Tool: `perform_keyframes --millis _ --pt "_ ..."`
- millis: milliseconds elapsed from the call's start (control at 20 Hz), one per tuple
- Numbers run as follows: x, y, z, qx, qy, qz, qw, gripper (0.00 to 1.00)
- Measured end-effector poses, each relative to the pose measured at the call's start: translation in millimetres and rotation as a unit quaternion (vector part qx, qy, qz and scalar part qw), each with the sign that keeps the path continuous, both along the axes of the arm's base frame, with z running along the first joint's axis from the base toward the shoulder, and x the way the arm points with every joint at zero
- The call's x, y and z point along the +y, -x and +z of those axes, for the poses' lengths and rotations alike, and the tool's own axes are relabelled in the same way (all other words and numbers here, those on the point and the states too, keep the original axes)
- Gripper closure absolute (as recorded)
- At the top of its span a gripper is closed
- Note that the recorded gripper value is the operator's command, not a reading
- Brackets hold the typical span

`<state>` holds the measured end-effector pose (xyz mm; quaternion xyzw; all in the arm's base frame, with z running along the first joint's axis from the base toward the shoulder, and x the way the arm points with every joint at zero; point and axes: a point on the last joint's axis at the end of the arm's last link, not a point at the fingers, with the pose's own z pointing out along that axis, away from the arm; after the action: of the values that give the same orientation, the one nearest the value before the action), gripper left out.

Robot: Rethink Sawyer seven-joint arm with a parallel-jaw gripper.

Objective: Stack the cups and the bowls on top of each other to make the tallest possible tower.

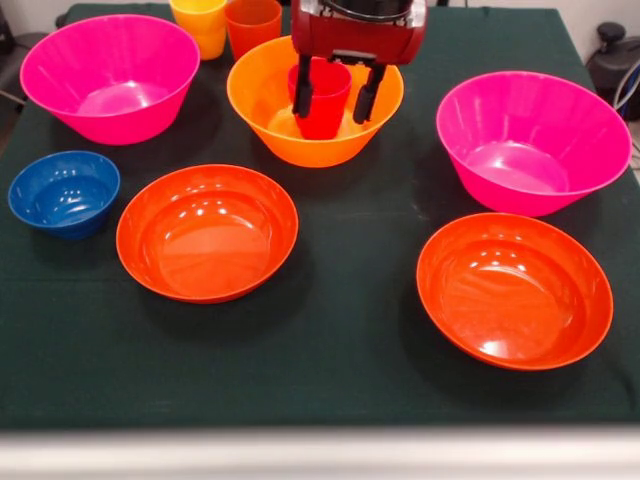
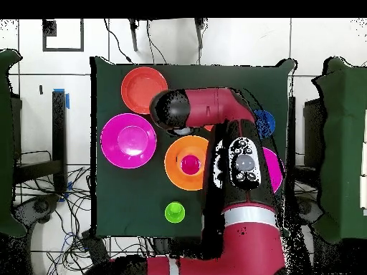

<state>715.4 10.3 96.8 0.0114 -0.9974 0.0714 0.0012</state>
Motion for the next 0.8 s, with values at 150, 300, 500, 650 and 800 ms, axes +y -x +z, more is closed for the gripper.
perform_keyframes --millis 150,300,500,650,800 --pt "0.1 -6.7 2.1 -0.007 0.0 0.0 1.0 0.0" --pt "-2.9 -13.5 -2.3 -0.01 -0.002 -0.002 0.9999 0.0" --pt "-6.0 -18.7 -9.5 -0.011 -0.004 -0.005 0.9999 0.0" --pt "-8.9 -24.4 -16.7 -0.013 -0.007 -0.008 0.9999 0.0" --pt "-12.0 -28.5 -23.9 -0.014 -0.011 -0.012 0.9998 0.0"
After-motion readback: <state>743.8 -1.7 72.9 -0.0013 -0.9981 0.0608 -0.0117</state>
